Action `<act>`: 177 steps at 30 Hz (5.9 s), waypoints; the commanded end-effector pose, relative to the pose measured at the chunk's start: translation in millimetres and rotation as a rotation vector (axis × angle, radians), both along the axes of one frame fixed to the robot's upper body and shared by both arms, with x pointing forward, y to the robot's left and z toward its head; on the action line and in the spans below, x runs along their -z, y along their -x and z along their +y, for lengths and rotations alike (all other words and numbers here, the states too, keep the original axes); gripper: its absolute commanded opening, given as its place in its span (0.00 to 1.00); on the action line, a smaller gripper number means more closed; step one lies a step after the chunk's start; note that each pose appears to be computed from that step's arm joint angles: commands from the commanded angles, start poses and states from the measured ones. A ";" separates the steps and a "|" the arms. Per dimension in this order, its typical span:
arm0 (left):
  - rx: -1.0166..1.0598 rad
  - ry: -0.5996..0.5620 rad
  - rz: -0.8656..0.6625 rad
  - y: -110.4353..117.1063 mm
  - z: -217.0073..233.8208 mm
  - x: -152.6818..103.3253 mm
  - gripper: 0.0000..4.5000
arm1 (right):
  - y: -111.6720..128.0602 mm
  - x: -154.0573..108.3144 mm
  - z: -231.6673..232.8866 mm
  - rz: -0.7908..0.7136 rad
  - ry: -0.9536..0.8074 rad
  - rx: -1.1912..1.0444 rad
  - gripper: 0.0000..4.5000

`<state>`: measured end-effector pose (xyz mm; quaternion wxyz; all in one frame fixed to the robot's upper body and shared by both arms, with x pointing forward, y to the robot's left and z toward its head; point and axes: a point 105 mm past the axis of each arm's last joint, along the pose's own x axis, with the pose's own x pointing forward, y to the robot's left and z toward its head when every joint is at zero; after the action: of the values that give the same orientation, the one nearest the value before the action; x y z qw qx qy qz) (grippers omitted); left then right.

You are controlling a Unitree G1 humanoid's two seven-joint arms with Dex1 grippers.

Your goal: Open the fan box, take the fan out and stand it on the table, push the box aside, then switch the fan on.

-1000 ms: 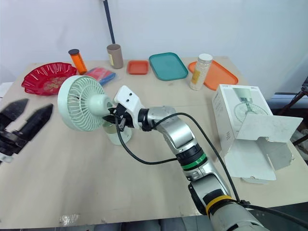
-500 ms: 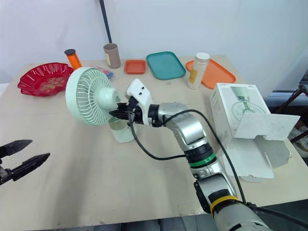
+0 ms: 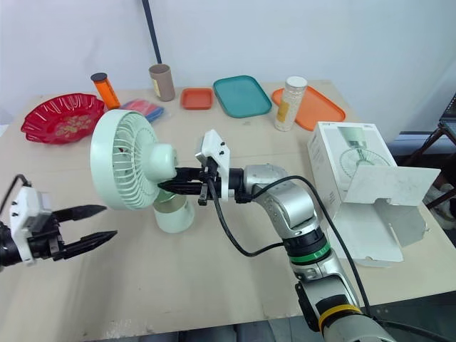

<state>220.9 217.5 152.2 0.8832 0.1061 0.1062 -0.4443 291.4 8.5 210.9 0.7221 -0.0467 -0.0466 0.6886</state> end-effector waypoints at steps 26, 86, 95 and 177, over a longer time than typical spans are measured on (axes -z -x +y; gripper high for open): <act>0.158 -0.003 -0.001 -20.3 -33.3 26.8 0.01 | 29.9 13.3 -4.4 -0.056 -0.003 -0.096 0.10; 0.258 0.050 -0.009 -41.8 -70.6 38.6 0.01 | 29.9 20.3 -1.2 -0.063 0.023 -0.083 0.10; 0.254 0.046 -0.012 -42.0 -69.4 38.5 0.01 | 30.3 21.1 -0.6 -0.062 0.021 -0.081 0.10; 0.018 0.016 -0.002 -15.3 -23.0 25.7 0.01 | 33.4 -31.5 -21.9 -0.121 -0.187 -0.151 0.10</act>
<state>237.9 197.7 117.0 0.8800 0.0934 0.1188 -0.4503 267.6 -10.9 213.9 0.6856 -0.0099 -0.0941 0.7218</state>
